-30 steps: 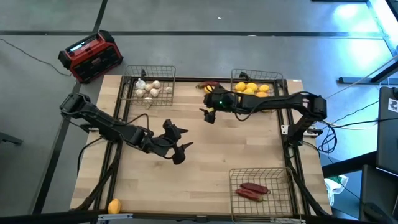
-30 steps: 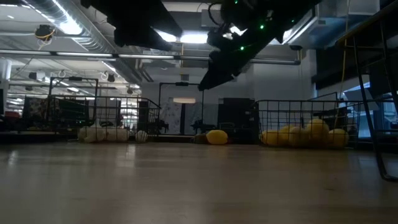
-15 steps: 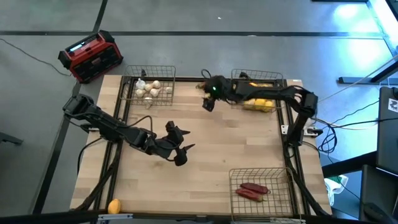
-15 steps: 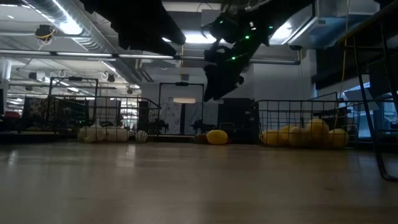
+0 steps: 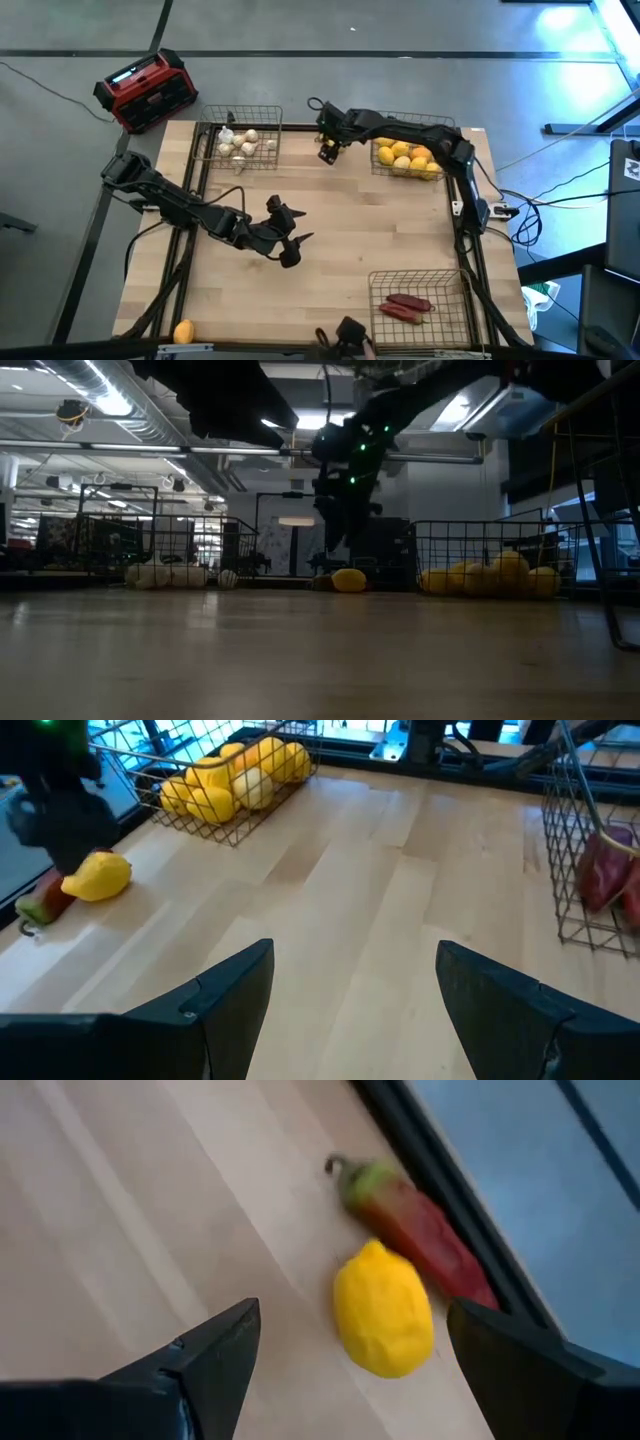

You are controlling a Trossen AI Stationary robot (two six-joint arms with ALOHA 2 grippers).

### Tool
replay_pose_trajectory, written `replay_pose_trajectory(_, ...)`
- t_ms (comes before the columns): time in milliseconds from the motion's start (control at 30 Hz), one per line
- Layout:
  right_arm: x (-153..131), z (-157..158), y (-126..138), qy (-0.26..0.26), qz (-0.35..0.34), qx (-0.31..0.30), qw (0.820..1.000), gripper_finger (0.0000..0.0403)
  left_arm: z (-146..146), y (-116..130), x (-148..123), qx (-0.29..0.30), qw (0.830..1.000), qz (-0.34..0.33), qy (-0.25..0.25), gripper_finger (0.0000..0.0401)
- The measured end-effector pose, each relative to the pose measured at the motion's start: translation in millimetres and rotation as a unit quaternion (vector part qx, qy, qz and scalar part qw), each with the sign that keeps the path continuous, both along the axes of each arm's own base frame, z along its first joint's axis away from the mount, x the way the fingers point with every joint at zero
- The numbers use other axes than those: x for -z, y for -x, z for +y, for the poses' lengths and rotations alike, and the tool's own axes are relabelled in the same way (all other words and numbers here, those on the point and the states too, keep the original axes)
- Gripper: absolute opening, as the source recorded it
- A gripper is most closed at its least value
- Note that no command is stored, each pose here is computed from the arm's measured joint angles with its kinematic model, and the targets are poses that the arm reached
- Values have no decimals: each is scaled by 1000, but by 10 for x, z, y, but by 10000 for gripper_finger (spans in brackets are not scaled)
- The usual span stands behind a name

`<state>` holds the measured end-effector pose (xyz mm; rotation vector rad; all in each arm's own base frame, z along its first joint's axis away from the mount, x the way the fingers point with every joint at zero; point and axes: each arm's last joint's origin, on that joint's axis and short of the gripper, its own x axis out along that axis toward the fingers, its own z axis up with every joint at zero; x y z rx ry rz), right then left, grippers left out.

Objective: Sort produce into baskets
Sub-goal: Put the top yellow lemon into the top right wire basket

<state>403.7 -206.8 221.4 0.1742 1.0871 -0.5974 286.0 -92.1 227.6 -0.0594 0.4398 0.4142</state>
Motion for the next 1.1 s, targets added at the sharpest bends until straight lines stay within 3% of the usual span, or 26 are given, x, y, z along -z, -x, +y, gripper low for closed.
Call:
replay_pose_trajectory(333, 286, -130, 4, -20, 32, 24, 999, 317, 5, 3, 6, -1, 1000, 3, 0, 276)
replay_pose_trajectory(600, 350, -283, 103, -31, 46, 42, 998, 317, 5, 4, 8, -1, 1000, 5, -1, 276)
replay_pose_trajectory(833, 363, -295, 92, -44, 35, 34, 998, 317, 12, 3, 8, -2, 1000, 5, -1, 276)
replay_pose_trajectory(1100, 605, -312, 59, -64, 54, 31, 996, 317, 10, 6, 11, -2, 1000, 7, -1, 276)
